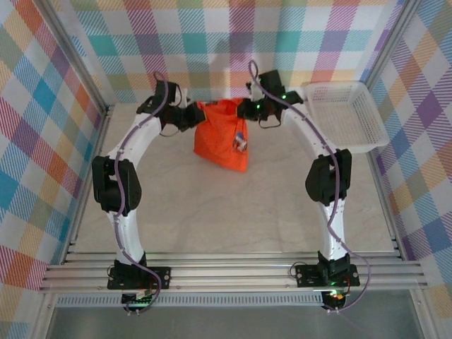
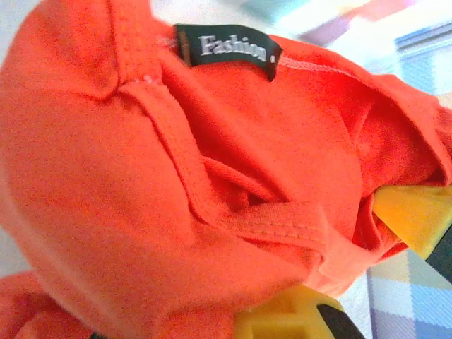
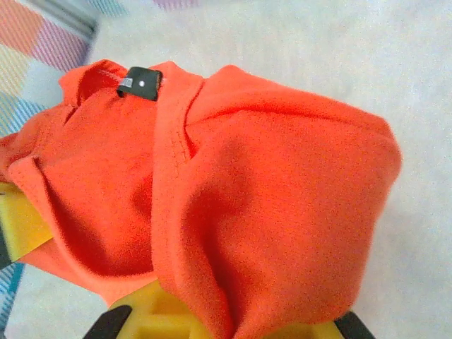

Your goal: Fold the inside-out t-shirt

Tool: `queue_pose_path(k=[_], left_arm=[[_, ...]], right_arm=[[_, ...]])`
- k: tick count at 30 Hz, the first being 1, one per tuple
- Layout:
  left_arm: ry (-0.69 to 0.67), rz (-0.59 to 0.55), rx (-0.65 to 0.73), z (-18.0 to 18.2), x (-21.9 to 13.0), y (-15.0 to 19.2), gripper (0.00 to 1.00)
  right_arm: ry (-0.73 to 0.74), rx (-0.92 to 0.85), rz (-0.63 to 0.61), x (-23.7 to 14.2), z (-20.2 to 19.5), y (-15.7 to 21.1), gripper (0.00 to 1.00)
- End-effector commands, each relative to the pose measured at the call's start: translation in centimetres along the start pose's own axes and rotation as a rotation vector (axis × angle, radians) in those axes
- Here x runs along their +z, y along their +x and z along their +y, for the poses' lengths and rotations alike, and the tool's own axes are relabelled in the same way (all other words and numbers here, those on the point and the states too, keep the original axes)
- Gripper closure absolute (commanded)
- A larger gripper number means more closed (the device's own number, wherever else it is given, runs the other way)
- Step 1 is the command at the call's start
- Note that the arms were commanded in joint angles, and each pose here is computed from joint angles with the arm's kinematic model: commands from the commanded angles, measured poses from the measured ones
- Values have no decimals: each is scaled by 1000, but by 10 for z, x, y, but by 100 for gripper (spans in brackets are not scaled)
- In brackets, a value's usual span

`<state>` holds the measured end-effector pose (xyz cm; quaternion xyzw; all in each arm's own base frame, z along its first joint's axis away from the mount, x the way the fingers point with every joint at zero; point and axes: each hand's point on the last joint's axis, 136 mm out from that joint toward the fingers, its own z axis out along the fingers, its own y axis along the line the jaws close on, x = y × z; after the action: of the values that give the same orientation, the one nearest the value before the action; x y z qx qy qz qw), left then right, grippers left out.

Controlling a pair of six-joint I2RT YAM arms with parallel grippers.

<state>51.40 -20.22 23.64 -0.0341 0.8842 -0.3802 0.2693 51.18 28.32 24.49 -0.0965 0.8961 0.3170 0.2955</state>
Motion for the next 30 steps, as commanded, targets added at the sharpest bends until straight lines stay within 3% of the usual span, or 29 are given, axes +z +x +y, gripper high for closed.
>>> queue_pose_path(k=[1,4,7,13,17,22,30], left_arm=[[60,-65,76,-34,-21,-28,100],[93,-94,119,-47,-30,-22,100],[99,-68,126,-38,-23,20,100],[32,2,77,15,-1,162,100],[-10,38,78,28,-3,219,100],[-88,57,115,38,-16,236,100],[-256,6,127,72,-21,217,100]], right_arm=[[-30,-71,-54,-35,25,-26,100],[-62,-68,-30,-39,32,-17,100],[-105,-41,-9,-33,28,16,100],[-161,74,122,-5,14,157,100],[-121,121,194,-1,1,228,100],[-63,114,199,-9,-9,239,100],[12,69,181,6,-12,204,100]])
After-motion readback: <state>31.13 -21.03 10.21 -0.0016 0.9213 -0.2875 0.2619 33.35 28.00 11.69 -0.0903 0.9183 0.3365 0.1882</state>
